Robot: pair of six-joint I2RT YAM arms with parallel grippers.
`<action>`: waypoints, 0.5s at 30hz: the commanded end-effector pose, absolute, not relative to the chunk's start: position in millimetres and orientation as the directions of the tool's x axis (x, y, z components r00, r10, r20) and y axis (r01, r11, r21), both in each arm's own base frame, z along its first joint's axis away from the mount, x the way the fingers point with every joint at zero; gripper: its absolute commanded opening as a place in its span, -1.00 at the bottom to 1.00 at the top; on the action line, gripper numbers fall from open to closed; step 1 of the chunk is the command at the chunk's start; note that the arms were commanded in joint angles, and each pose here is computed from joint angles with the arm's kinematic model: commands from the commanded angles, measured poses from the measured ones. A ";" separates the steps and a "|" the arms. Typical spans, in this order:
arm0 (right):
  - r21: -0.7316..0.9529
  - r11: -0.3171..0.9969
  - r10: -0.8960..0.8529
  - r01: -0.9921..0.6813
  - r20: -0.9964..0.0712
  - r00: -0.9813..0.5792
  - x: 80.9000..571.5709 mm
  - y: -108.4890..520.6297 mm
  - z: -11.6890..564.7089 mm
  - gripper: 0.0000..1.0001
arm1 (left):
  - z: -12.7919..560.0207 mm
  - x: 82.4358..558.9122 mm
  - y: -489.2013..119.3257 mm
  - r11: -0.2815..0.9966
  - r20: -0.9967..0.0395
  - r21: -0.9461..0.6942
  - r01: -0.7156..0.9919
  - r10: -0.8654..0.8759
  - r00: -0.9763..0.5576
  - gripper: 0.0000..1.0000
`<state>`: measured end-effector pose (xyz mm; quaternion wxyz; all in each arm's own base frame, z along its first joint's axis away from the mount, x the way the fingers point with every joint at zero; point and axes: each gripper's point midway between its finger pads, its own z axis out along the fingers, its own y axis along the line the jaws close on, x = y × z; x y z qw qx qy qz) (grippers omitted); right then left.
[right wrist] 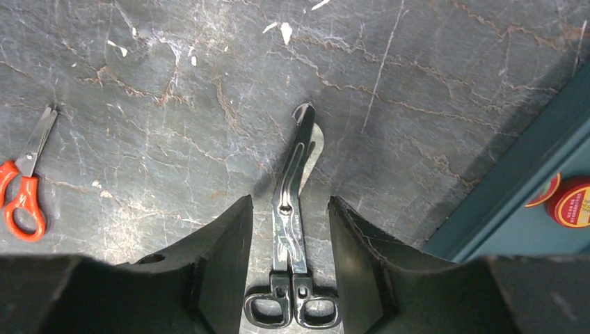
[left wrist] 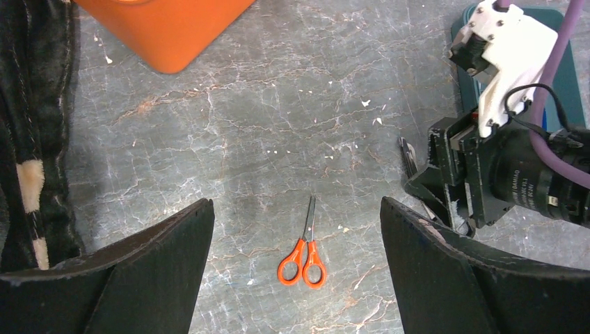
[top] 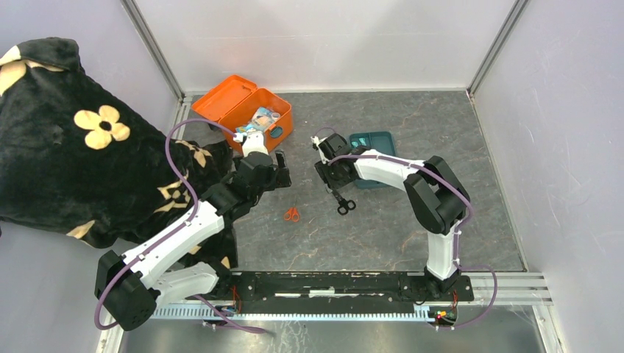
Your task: Organize the medicine kit
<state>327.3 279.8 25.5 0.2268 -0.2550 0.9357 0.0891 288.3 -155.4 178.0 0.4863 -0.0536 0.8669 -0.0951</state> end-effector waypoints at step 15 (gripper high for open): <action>-0.071 0.852 -0.499 -0.518 -0.410 -0.764 324.3 278.6 12.9 -0.62 | 186.0 293.2 -154.5 0.966 -0.843 -0.257 -0.024 -0.236 -0.484 0.89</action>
